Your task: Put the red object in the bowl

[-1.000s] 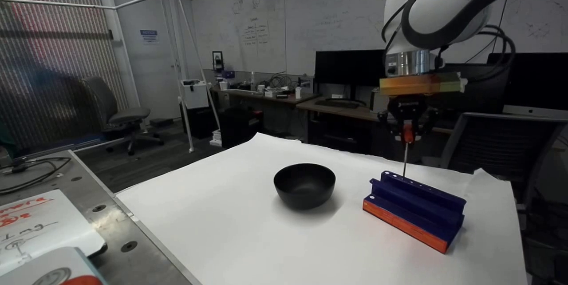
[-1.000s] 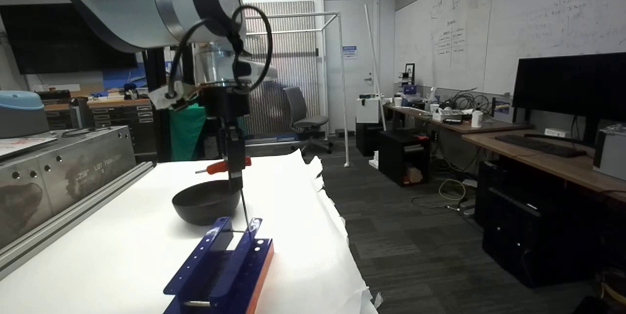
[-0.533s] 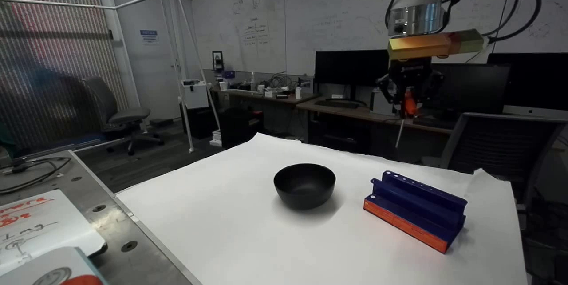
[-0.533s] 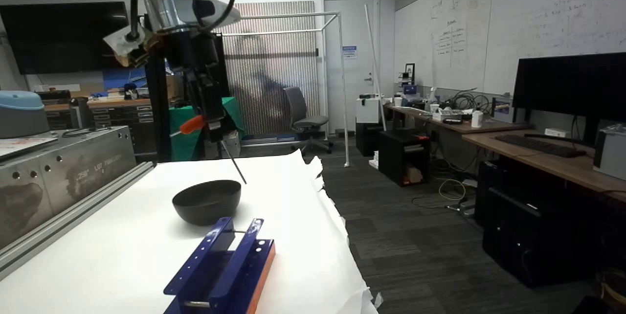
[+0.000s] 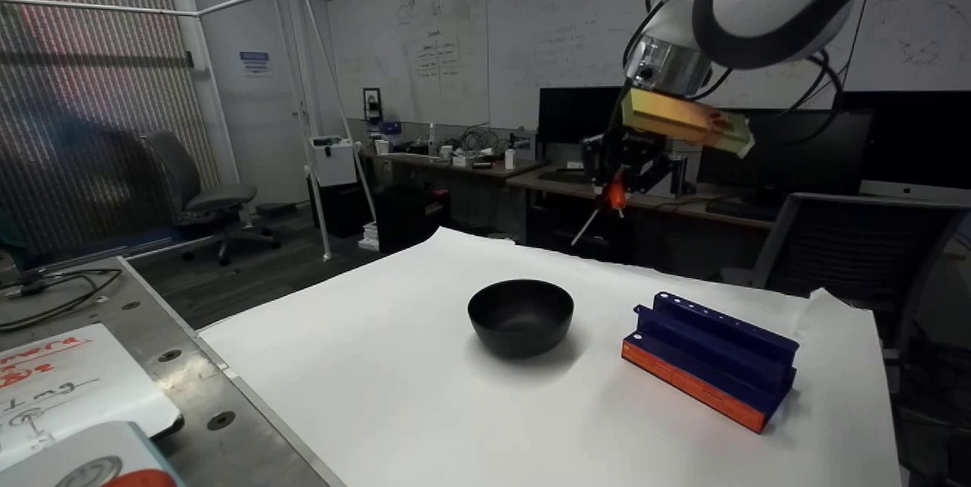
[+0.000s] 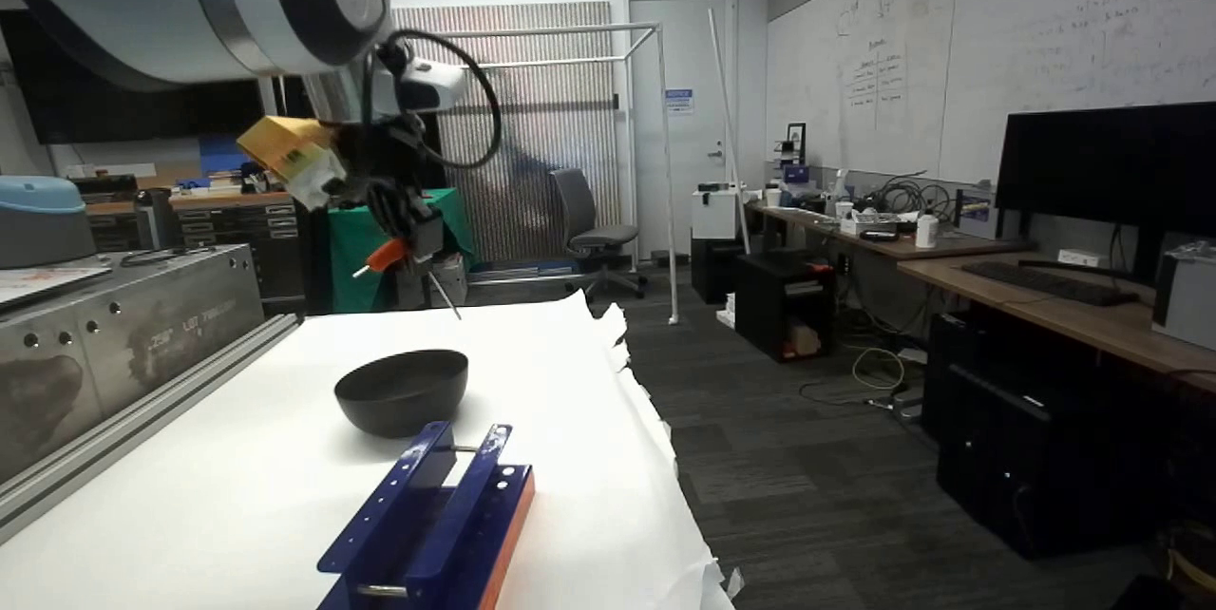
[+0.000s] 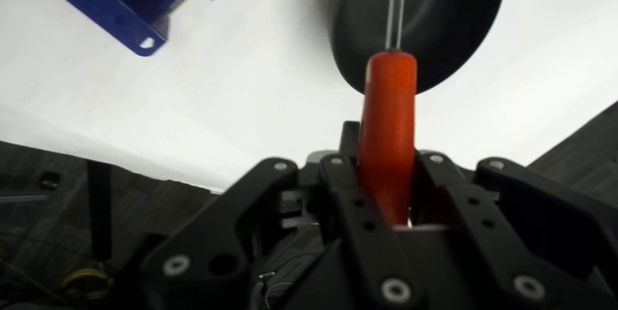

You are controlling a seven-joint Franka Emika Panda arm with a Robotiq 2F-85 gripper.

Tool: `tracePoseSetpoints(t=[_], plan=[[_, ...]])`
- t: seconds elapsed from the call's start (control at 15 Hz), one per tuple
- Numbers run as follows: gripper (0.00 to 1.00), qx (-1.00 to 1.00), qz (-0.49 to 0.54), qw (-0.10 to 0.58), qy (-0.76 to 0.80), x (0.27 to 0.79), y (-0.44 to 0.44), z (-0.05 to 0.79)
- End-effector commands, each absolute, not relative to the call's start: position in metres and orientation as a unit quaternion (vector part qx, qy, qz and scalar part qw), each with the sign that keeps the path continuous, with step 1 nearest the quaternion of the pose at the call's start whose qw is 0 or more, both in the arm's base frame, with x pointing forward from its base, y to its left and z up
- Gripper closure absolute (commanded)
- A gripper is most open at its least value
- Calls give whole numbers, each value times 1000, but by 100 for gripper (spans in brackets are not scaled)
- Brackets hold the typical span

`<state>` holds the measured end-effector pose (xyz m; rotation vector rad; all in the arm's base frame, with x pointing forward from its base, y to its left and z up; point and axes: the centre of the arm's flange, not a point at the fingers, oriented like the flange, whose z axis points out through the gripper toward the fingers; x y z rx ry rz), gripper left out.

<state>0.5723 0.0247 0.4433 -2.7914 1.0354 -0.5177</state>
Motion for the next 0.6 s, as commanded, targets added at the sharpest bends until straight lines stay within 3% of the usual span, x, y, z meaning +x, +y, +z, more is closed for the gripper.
tracePoseSetpoints(t=[0.0, 0.2, 0.53], plan=[[96, -923, -203, 142, 296, 597, 28, 405], [96, -919, -176, 211, 282, 610, 43, 369], [96, -920, -143, 246, 268, 619, 56, 318]])
